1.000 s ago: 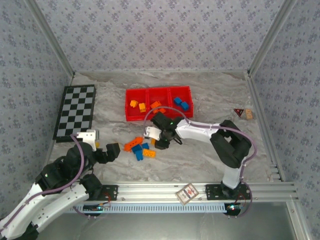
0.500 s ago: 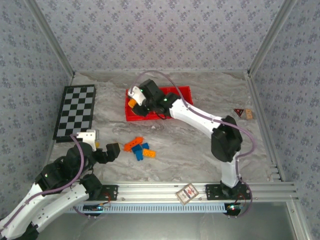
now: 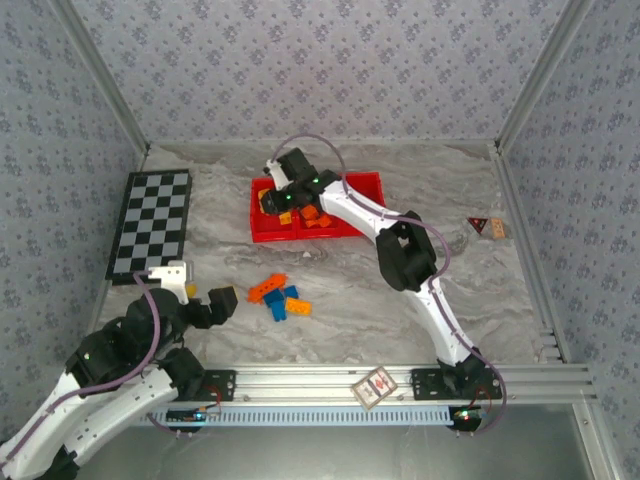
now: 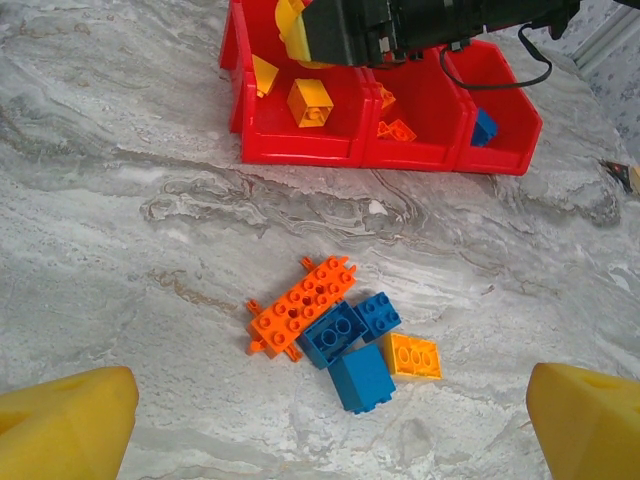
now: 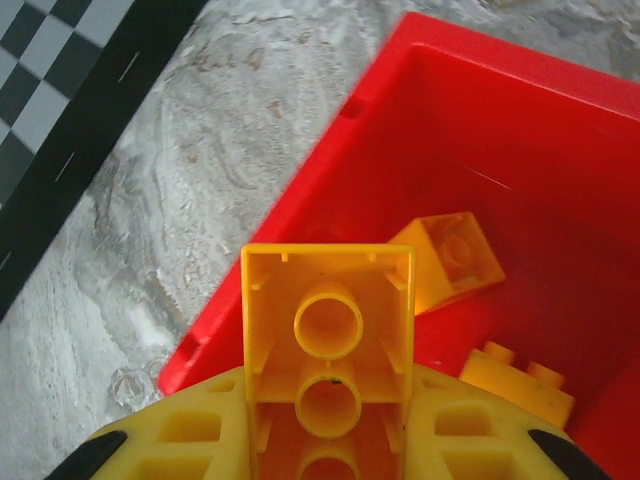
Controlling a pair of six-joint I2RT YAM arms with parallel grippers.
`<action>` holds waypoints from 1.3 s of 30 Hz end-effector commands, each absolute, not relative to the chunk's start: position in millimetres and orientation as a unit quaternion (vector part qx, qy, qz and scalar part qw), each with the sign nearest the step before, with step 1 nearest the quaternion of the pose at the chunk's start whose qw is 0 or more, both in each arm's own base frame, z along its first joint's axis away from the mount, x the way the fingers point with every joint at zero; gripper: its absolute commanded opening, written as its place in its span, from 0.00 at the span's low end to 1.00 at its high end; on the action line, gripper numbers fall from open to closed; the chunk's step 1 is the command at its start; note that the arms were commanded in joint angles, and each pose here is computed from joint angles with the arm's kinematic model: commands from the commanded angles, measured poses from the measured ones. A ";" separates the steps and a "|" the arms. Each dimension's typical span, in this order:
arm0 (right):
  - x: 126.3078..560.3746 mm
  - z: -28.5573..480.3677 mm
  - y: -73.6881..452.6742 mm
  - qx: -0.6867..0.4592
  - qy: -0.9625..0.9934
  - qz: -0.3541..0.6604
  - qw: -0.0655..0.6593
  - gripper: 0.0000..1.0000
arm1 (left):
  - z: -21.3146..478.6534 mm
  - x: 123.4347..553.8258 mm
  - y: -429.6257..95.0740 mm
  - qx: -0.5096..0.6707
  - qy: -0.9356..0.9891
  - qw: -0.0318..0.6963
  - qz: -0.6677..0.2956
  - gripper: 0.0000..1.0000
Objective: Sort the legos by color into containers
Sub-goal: Place the lego in the container, then rotate the lego at the bottom-center of the table.
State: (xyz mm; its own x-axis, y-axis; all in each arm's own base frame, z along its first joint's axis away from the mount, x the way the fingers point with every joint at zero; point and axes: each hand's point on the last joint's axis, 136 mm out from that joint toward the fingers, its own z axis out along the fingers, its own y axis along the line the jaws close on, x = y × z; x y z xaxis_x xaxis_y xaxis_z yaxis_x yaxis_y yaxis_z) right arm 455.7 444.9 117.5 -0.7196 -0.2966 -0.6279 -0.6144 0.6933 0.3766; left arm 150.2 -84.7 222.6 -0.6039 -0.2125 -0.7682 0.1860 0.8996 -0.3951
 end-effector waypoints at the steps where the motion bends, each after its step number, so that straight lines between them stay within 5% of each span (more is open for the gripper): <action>1: 463.3 138.8 446.7 -0.232 0.874 0.340 0.260 0.37 | 222.0 151.2 -83.6 -0.009 0.865 0.449 -0.221 1.00; 9: 464.7 154.7 446.8 -0.209 0.867 0.400 0.213 0.52 | 220.1 153.0 -86.7 -0.005 0.868 0.446 -0.219 1.00; 21: 426.2 189.4 435.2 -0.244 0.857 0.407 0.200 0.54 | 211.2 158.1 -96.2 0.006 0.876 0.434 -0.210 1.00; 31: 313.8 202.9 374.9 -0.378 0.840 0.273 0.278 0.61 | 203.4 163.8 -109.5 0.027 0.882 0.423 -0.207 1.00; 39: 215.3 150.3 361.2 -0.498 0.782 0.224 0.302 0.71 | 200.1 165.7 -100.3 0.011 0.887 0.424 -0.184 1.00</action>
